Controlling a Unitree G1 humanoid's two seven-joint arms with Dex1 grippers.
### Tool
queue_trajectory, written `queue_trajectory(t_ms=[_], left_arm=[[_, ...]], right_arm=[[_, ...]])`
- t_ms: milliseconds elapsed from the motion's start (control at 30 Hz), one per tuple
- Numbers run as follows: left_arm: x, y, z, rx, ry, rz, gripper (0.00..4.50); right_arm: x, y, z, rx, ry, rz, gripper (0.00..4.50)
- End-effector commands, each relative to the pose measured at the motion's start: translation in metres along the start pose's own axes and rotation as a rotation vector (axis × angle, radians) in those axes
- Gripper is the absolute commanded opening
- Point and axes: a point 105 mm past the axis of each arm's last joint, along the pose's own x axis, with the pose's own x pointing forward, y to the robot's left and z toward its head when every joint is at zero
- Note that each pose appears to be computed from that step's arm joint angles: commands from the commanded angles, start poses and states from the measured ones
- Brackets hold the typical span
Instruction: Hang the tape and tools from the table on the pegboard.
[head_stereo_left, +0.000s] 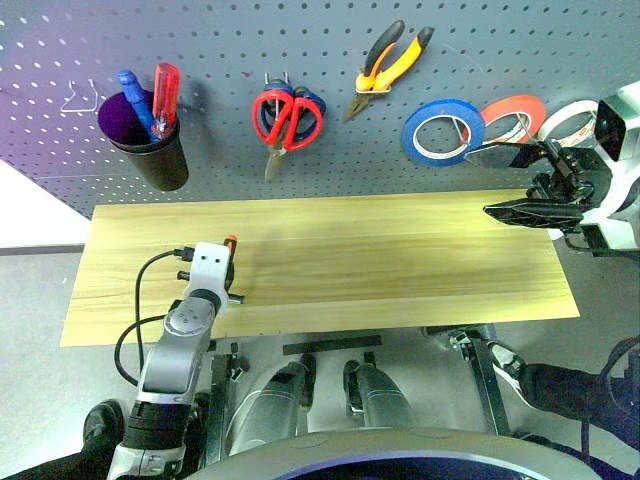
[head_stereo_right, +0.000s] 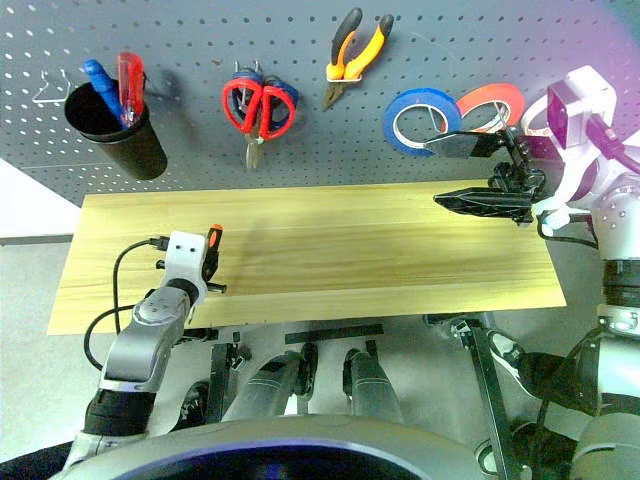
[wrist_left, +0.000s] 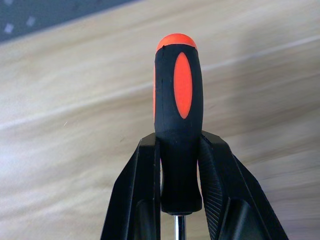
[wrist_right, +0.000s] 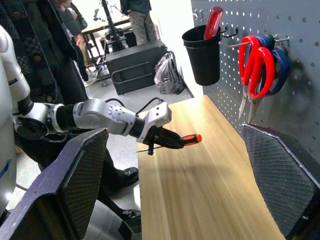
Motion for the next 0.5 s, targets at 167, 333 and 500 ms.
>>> queue_trajectory(t_ms=[167, 333, 500], left_arm=[[-0.017, 0.0, 0.055, 0.105, -0.3, 0.004, 0.7], [-0.029, 0.001, 0.086, 0.126, -0.468, 0.003, 0.7], [-0.042, 0.005, 0.113, 0.125, -0.589, 0.014, 0.7]], right_arm=[[-0.001, 0.001, 0.01, -0.053, 0.003, 0.007, 4.5], [-0.001, 0.0, 0.01, -0.056, 0.003, 0.004, 4.5], [-0.002, -0.002, 0.011, -0.062, 0.005, -0.001, 4.5]])
